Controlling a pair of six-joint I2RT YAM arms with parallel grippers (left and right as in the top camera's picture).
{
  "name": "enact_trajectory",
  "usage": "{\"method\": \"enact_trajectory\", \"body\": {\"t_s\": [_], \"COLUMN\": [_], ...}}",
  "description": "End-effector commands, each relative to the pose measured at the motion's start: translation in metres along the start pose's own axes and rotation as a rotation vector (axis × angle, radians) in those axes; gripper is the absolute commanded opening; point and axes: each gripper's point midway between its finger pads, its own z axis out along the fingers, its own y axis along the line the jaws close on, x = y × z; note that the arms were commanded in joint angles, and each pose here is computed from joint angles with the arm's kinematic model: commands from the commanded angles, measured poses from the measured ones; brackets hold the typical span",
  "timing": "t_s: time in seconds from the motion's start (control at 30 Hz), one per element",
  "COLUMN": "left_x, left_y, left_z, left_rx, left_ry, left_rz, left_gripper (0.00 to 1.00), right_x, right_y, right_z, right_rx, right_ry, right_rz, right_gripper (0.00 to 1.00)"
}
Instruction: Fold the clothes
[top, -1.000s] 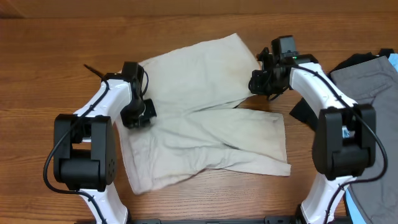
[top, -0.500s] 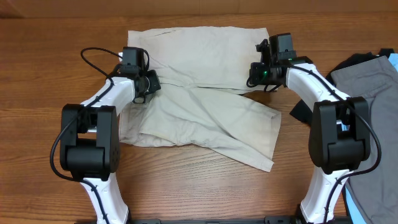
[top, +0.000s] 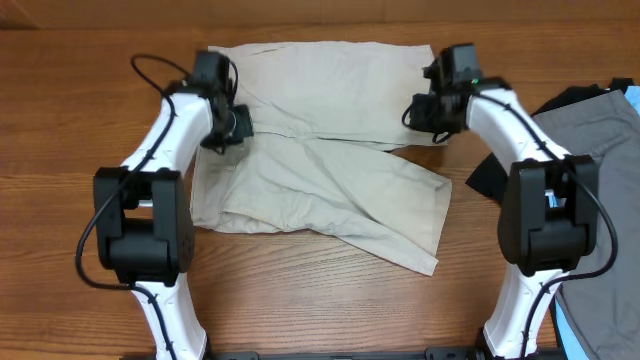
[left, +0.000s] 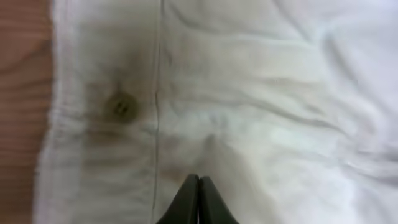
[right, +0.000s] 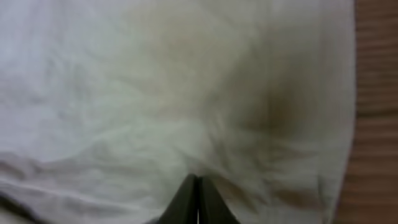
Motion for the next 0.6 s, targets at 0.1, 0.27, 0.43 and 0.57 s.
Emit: {"method": "enact_trajectory", "body": {"t_s": [0.1,0.27,0.43,0.57], "left_x": [0.024,0.064,0.079,0.078], "left_y": [-0.008,0.002,0.002,0.002], "left_z": [-0.092,-0.073,-0.055,-0.051], "left_rx": [0.039,0.013,0.032,0.034], "left_ry": [0.067,0.231,0.273,0.266], "left_rz": [0.008,-0.01,-0.017,-0.017], "left_gripper": [0.04,0.04,0.04,0.04], "right_x": [0.05,0.085,0.097,0.11], "right_y": [-0.002,-0.024,-0.025,-0.008], "right_z": [-0.04,-0.032,-0.026,-0.032], "right_rx": [0.033,0.132,0.124,0.03], "right_ry": [0.252,0.362,0.395,0.463], "right_rz": [0.088,0.102,0.114,0.148], "right_gripper": [0.17,0.16,0.11,0.12]}}
